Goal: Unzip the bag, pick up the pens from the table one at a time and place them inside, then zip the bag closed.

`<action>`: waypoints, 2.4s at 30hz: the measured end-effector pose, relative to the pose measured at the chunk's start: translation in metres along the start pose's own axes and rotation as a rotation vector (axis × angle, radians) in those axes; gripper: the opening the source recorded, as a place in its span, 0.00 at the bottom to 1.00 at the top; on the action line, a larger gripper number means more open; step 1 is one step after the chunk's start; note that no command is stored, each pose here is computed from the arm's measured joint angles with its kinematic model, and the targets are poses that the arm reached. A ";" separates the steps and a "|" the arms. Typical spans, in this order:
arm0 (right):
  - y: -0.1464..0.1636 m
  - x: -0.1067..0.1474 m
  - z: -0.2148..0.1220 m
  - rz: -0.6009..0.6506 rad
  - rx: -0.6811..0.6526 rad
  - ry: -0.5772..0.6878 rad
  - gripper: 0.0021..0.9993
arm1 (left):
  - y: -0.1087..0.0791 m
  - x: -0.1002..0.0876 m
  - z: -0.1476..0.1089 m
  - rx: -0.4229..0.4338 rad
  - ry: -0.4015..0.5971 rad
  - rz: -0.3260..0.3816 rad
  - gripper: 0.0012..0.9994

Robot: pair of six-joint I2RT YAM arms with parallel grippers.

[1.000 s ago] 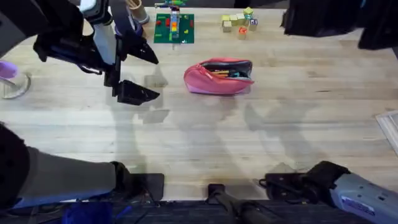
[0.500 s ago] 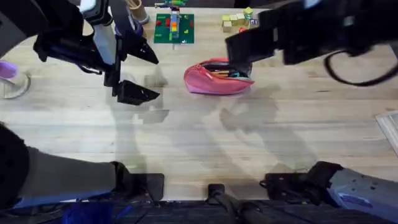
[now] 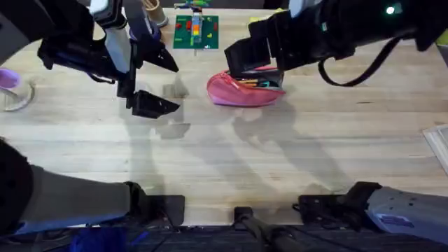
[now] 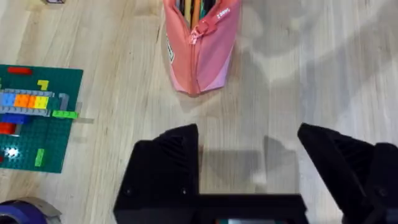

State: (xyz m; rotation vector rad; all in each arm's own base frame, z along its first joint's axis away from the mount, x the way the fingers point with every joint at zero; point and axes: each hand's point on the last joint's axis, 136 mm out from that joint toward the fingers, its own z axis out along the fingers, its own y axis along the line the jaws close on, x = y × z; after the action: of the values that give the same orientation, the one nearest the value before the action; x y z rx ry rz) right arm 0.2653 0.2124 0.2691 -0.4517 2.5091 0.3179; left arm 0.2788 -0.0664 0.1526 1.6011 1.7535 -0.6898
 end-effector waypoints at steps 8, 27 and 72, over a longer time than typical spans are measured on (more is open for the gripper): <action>0.002 0.002 0.007 -0.002 -0.001 0.022 1.00 | 0.000 0.000 0.000 0.000 0.000 0.000 0.99; 0.026 0.018 0.100 -0.059 0.030 0.188 1.00 | 0.000 0.000 0.000 0.000 0.000 0.000 0.99; 0.034 0.015 0.162 -0.054 0.035 0.199 0.76 | 0.000 0.000 0.000 0.000 0.000 0.000 0.99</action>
State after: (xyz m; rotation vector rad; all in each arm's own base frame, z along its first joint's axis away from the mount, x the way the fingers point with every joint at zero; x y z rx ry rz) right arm 0.3192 0.2912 0.1335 -0.5609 2.6846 0.2169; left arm 0.2788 -0.0664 0.1525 1.6011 1.7536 -0.6900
